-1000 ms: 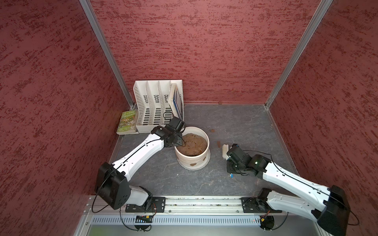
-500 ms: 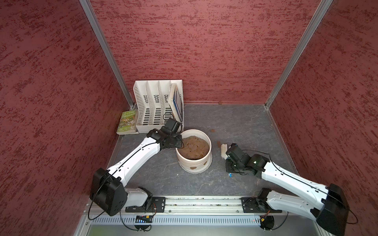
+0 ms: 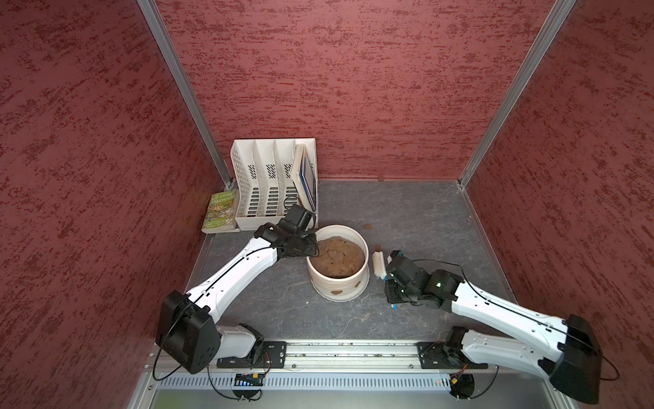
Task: Scrub the dried mud off the ceramic pot
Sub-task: Rotate the pot on the tray, then brush off the soil from the pot.
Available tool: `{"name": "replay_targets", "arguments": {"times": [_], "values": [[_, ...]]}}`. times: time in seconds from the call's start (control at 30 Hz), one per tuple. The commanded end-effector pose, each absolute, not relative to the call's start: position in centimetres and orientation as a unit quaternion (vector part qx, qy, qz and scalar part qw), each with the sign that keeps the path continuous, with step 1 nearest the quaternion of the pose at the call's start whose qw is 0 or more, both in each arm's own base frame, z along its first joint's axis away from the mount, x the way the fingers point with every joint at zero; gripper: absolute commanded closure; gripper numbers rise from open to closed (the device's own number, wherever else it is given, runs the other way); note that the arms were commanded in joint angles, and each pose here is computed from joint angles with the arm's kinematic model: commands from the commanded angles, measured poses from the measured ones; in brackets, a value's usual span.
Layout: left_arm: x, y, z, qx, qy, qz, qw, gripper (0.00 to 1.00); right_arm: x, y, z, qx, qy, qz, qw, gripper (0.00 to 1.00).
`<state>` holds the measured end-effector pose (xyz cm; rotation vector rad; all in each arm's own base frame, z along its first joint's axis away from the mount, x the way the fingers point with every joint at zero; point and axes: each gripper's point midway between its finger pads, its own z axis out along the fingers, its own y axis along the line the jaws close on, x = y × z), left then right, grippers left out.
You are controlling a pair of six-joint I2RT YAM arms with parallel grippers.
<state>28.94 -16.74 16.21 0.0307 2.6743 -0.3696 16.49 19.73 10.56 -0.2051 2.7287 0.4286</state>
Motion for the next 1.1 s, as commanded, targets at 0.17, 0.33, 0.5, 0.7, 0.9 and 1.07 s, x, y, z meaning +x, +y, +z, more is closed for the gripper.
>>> {"name": "replay_targets", "arguments": {"times": [0.17,0.33,0.5,0.7,0.9,1.07], "values": [[31.6,-21.9,23.4,0.049,0.919,-0.260,0.292,1.00,17.3,22.8,12.3,-0.143,0.958,0.152,0.197,1.00],[31.4,-22.6,23.1,0.076,0.919,-0.263,0.285,1.00,18.0,23.9,11.4,-0.154,0.961,0.137,0.186,1.00],[31.2,-22.9,21.9,0.092,0.925,-0.257,0.266,1.00,19.7,24.4,10.7,-0.145,0.967,0.099,0.186,1.00],[31.2,-22.2,21.4,0.087,0.929,-0.246,0.263,1.00,21.6,20.6,8.8,-0.095,0.984,0.023,0.152,1.00],[31.3,-21.2,20.9,0.078,0.933,-0.235,0.262,1.00,22.6,17.9,8.7,-0.056,0.988,-0.002,0.143,1.00],[31.1,-20.5,20.5,0.073,0.935,-0.231,0.259,1.00,21.6,19.2,10.7,-0.096,0.979,0.058,0.171,1.00]]}}
